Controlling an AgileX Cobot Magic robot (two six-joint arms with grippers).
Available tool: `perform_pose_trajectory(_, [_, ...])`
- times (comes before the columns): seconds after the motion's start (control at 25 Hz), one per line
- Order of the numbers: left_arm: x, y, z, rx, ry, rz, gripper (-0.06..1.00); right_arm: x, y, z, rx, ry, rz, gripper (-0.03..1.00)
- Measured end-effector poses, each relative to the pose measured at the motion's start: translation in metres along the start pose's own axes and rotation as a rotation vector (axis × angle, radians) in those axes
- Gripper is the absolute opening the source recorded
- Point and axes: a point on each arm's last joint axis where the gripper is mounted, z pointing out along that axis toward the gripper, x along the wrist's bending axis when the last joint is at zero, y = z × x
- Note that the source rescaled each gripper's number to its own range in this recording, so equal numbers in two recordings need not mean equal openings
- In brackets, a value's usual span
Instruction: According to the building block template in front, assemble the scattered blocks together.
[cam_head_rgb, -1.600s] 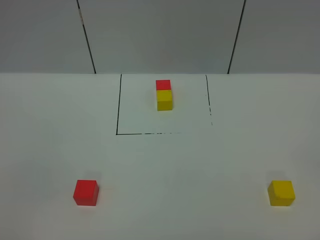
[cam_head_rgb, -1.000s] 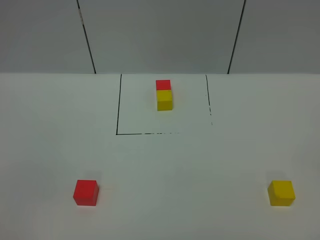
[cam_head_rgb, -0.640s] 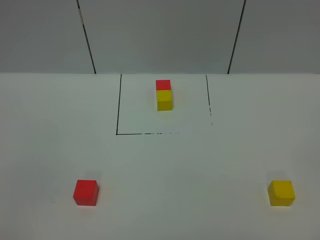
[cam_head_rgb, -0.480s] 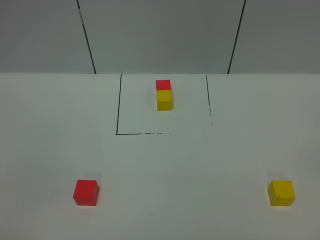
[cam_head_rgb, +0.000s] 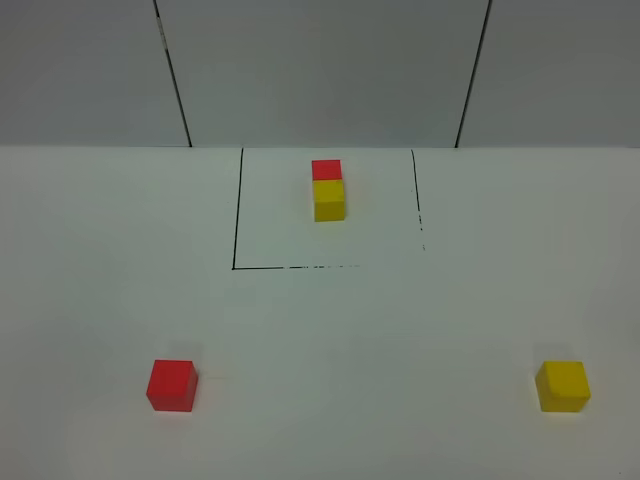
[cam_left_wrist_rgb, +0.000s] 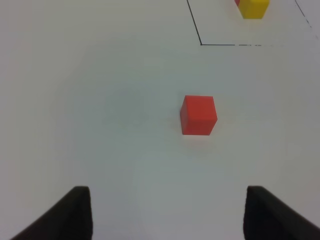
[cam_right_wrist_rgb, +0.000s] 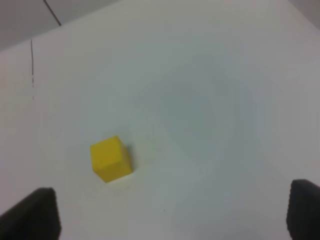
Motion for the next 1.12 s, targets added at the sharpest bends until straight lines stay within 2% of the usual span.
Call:
perform_pose_trajectory(0.12, [-0.002,0.007,-0.002,-0.002,-0.020,-0.010,0.50,0.000,0.000,0.000,0.000,0.000,0.000,0.80])
perform_pose_trajectory(0.2, [-0.005,0.017,0.000,0.038,-0.046,-0.026,0.63,0.000,0.000,0.000,0.000,0.000,0.000,0.80])
perform_pose_trajectory(0.32, [-0.006,0.034,0.013,0.175,-0.056,-0.048,0.85,0.000,0.000,0.000,0.000,0.000,0.000,0.80])
perform_pose_trajectory(0.44, [-0.004,0.051,0.035,0.314,-0.051,-0.069,0.97,0.000,0.000,0.000,0.000,0.000,0.000,0.80])
perform_pose_trajectory(0.76, [-0.011,0.089,0.115,0.622,-0.169,-0.201,1.00,0.000,0.000,0.000,0.000,0.000,0.000,0.80])
perform_pose_trajectory(1.0, [-0.002,0.103,0.179,0.839,-0.111,-0.241,1.00,0.000,0.000,0.000,0.000,0.000,0.000,0.80])
perform_pose_trajectory(1.12, [-0.004,0.104,0.202,0.911,-0.069,-0.214,0.99,0.000,0.000,0.000,0.000,0.000,0.000,0.80])
